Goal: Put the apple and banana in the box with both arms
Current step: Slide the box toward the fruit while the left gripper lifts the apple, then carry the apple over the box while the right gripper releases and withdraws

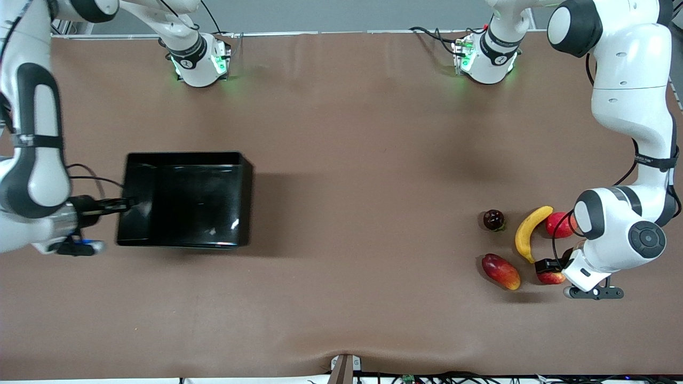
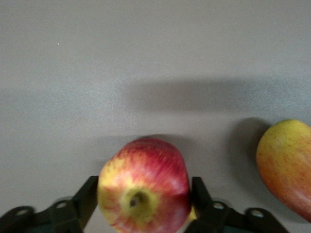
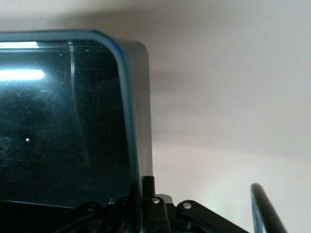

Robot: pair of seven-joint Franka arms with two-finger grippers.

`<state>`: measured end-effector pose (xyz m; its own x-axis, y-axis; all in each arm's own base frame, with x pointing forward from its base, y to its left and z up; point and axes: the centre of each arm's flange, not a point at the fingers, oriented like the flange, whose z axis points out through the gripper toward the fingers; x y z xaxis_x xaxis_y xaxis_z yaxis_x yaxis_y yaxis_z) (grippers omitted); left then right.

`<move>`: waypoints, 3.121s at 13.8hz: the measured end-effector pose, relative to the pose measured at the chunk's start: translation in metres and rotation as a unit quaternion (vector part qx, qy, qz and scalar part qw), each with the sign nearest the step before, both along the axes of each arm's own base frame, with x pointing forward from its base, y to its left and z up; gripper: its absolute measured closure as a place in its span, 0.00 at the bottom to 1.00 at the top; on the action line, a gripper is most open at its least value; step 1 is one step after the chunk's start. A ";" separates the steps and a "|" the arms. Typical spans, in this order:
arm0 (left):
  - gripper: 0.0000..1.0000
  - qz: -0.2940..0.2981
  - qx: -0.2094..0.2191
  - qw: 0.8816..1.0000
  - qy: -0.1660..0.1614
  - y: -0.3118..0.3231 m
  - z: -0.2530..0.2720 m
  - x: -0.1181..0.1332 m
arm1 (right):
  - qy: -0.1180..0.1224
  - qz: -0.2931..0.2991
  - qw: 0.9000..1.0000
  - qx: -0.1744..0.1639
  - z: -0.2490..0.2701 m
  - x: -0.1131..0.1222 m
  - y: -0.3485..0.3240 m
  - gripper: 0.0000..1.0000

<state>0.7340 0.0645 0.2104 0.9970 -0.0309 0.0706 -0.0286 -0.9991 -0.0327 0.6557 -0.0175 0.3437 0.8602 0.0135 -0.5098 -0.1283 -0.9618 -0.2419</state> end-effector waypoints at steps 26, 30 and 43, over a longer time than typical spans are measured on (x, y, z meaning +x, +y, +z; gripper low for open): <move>0.28 0.135 -0.038 0.989 0.056 -0.279 0.240 -0.156 | -0.076 -0.036 0.995 -0.058 -0.103 -0.080 0.415 0.38; 0.28 0.170 -0.032 0.982 0.075 -0.357 0.212 -0.188 | -0.031 -0.050 0.996 -0.070 -0.017 -0.042 0.346 0.00; 0.28 0.190 0.011 0.981 0.039 -0.454 0.024 -0.263 | -0.094 0.014 0.987 -0.133 0.185 -0.004 -0.028 0.00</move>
<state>0.4714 -0.3893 0.2340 0.9395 0.3426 -0.0036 0.3416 -0.9375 -0.0671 0.6512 -0.0452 0.5283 0.9413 -0.0742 -0.3294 -0.0779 -0.9970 0.0021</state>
